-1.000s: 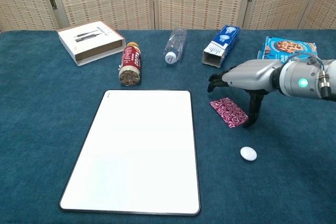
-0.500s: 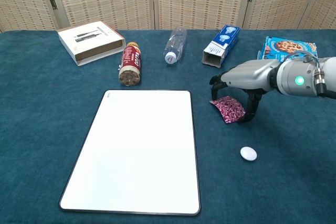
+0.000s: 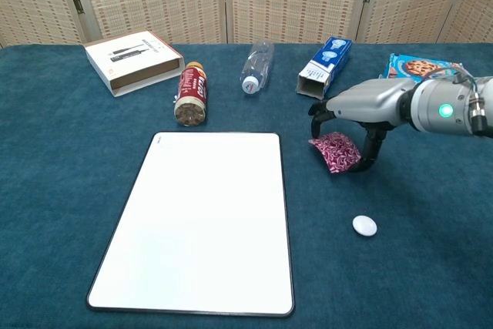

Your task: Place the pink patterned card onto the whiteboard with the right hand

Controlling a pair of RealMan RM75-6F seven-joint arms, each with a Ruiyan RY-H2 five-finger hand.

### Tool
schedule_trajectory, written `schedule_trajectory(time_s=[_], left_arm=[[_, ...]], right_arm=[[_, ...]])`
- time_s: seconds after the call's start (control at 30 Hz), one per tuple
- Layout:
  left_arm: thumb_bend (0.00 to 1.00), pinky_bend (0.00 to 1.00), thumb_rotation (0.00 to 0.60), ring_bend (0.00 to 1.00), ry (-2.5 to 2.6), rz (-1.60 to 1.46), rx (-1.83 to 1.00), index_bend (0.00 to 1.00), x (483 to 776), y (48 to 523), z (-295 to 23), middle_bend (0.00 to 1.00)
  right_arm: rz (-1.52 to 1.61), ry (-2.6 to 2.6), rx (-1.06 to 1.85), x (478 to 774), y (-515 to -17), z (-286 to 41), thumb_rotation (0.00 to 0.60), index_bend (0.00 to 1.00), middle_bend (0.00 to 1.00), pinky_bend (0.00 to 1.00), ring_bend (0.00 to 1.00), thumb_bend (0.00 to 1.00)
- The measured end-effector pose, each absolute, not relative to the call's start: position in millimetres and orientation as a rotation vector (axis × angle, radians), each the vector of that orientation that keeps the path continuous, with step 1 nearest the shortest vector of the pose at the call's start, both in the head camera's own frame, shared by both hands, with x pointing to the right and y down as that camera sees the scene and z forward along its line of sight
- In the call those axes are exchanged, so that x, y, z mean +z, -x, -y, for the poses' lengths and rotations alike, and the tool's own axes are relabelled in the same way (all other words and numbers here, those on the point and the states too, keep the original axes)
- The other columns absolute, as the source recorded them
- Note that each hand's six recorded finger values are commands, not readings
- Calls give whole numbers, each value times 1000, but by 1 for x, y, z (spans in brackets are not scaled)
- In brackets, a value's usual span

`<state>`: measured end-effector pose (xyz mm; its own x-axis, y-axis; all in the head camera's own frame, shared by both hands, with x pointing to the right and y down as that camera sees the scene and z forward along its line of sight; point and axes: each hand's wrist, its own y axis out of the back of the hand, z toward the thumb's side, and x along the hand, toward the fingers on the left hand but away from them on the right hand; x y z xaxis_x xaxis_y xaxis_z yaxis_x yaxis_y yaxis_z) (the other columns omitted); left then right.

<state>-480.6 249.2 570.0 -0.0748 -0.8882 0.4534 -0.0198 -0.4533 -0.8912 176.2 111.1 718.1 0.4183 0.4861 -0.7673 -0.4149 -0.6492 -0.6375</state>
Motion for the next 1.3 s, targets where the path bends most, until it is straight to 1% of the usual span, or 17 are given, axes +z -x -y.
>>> schedule_trajectory(time_s=[0.23, 0.53, 0.6, 0.67, 0.73, 0.83, 1.03, 1.2, 1.3], left_arm=[[288, 0, 600, 186, 1504, -1011, -1600, 219, 566, 479, -248, 176], [288, 0, 600, 186, 1498, -1015, -1610, 219, 563, 482, -250, 176], [287, 0, 600, 186, 1496, -1016, -1617, 219, 563, 483, -251, 176], [287, 0, 600, 186, 1495, -1017, -1621, 219, 563, 485, -252, 176], [287, 0, 600, 186, 1495, -1019, -1623, 219, 563, 486, -253, 176], [287, 0, 600, 186, 1493, -1021, -1625, 219, 563, 487, -253, 176], [287, 0, 600, 186, 1495, -1024, -1619, 219, 563, 487, -253, 176], [287, 0, 600, 186, 1499, -1025, -1612, 219, 563, 485, -252, 176], [287, 0, 600, 186, 1503, -1024, -1608, 220, 562, 484, -252, 176]], right_arm=[[62, 1865, 1196, 700, -134, -119, 542, 239, 72, 0, 0, 282], [-2, 1886, 1071, 699, -70, -132, 542, 231, 66, 0, 0, 283], [-14, 1880, 1066, 702, -61, -132, 542, 204, 60, 0, 0, 283], [-24, 1876, 1068, 704, -56, -133, 542, 146, 48, 0, 0, 282], [-36, 1871, 1073, 706, -51, -134, 542, 52, 37, 0, 0, 283], [-48, 1864, 1083, 708, -49, -135, 540, 0, 30, 0, 0, 283], [-25, 1863, 1089, 699, -63, -134, 539, 3, 32, 0, 0, 282], [11, 1852, 1091, 686, -96, -134, 537, 118, 53, 0, 0, 283], [32, 1854, 1095, 679, -118, -137, 540, 169, 71, 0, 0, 282]])
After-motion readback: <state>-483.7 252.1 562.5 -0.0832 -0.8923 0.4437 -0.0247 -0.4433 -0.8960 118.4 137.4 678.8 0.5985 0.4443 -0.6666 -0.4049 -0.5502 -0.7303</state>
